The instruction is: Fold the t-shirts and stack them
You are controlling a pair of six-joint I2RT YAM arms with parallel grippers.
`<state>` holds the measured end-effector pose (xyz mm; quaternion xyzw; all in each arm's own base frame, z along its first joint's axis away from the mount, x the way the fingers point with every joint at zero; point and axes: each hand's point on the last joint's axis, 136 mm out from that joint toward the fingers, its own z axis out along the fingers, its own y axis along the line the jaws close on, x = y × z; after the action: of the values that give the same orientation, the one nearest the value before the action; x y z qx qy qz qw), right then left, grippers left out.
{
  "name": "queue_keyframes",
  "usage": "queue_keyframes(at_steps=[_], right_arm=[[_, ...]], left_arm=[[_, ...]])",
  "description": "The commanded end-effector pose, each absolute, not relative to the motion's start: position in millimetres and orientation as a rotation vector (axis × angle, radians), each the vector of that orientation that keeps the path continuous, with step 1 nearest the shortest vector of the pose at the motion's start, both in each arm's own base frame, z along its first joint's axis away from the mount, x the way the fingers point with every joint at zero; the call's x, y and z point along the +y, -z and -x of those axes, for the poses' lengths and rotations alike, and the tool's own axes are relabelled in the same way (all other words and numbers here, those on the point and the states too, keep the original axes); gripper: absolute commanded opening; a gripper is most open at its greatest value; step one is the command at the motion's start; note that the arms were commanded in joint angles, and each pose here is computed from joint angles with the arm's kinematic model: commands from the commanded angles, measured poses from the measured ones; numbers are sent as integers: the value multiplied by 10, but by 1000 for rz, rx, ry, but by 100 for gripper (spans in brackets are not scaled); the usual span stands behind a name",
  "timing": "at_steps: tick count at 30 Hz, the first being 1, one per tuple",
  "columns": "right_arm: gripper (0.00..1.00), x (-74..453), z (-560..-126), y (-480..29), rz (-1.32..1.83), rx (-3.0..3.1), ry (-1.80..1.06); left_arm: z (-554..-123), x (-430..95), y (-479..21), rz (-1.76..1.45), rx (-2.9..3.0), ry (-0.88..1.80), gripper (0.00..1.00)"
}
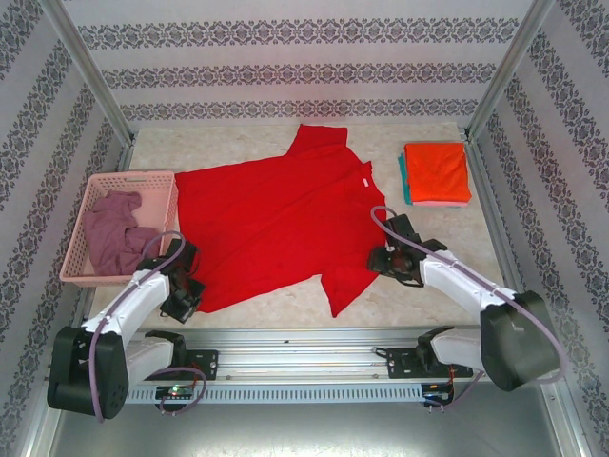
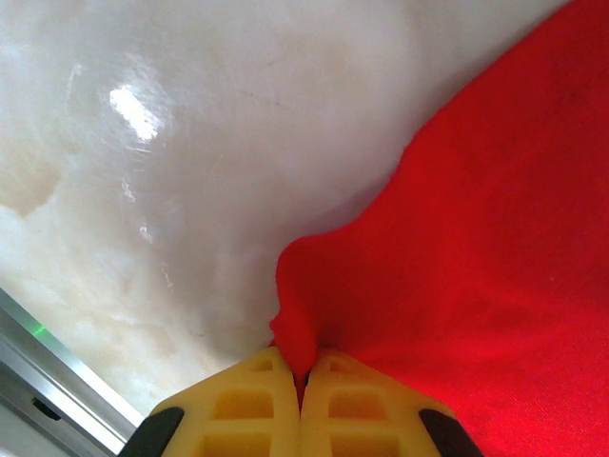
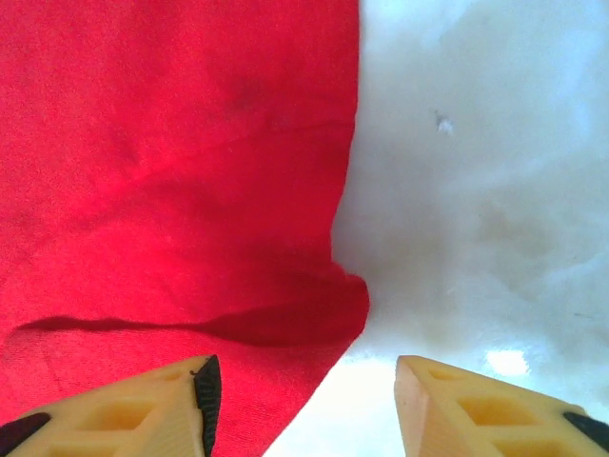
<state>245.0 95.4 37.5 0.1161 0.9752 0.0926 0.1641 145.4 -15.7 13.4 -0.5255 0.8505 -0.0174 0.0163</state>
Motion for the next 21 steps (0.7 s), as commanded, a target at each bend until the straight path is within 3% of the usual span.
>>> queue_keyframes(at_steps=[1, 9, 21], right_arm=[[47, 1109, -2539, -422, -273, 2788, -247], [45, 1048, -2608, -350, -214, 2816, -47], [48, 1329, -2671, -154, -77, 2908, -122]], left_arm=[[-1486, -140, -90, 1593, 2662, 42, 0], [-1463, -119, -100, 1593, 2646, 41, 0], [-1463, -129, -49, 1589, 2658, 44, 0]])
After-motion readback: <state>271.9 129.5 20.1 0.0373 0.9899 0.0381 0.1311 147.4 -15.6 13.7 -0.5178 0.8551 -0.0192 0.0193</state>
